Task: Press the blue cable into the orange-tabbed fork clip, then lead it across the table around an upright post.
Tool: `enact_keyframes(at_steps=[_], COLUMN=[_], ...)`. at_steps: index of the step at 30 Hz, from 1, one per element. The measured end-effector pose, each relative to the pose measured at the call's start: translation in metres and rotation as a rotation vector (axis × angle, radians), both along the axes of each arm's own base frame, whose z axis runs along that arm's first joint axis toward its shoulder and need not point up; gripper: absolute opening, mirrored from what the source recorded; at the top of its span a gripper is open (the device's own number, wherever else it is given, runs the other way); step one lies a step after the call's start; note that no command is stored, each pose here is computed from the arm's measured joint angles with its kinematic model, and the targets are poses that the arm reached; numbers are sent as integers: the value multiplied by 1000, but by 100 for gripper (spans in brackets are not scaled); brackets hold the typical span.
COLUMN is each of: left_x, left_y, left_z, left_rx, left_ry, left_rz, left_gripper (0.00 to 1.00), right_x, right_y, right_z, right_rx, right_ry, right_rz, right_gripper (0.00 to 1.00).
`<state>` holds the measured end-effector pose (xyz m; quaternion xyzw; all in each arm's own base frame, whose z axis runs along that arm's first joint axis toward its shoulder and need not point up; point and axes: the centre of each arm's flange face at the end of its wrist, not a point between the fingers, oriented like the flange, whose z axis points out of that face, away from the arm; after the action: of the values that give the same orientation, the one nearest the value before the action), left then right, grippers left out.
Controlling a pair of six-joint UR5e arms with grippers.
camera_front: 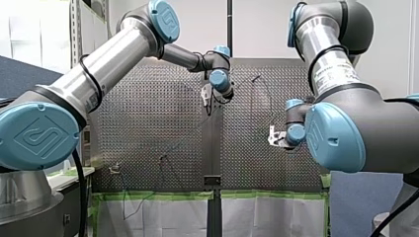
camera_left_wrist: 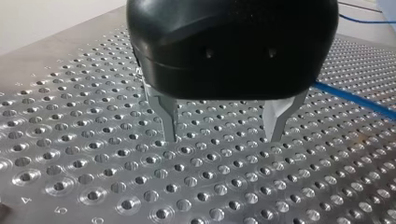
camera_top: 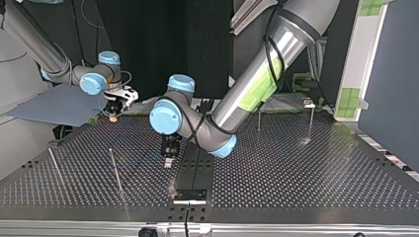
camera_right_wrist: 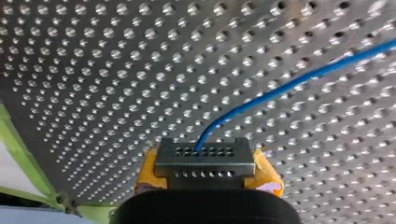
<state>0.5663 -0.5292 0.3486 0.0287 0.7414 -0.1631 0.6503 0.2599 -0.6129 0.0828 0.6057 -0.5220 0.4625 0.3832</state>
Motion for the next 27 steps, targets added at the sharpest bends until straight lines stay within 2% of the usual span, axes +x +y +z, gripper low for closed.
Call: enact_keyframes(at_steps=[13,22,27], left_x=[3,8,9], left_y=[3,7,9], left_z=[0,-1,-1], left_rx=[-1,-3,-3], left_ry=[-1,-2,-2], left_rz=[2,8,10], left_gripper=[90,90,90], right_x=[-12,-25,-39], right_y=[-5,-10,-12], right_z=[-63,-103,-125], right_rx=[12,-2,5], right_ry=[-15,-19,-18], right_rz=[-27,-55,-78], right_gripper=[0,0,0])
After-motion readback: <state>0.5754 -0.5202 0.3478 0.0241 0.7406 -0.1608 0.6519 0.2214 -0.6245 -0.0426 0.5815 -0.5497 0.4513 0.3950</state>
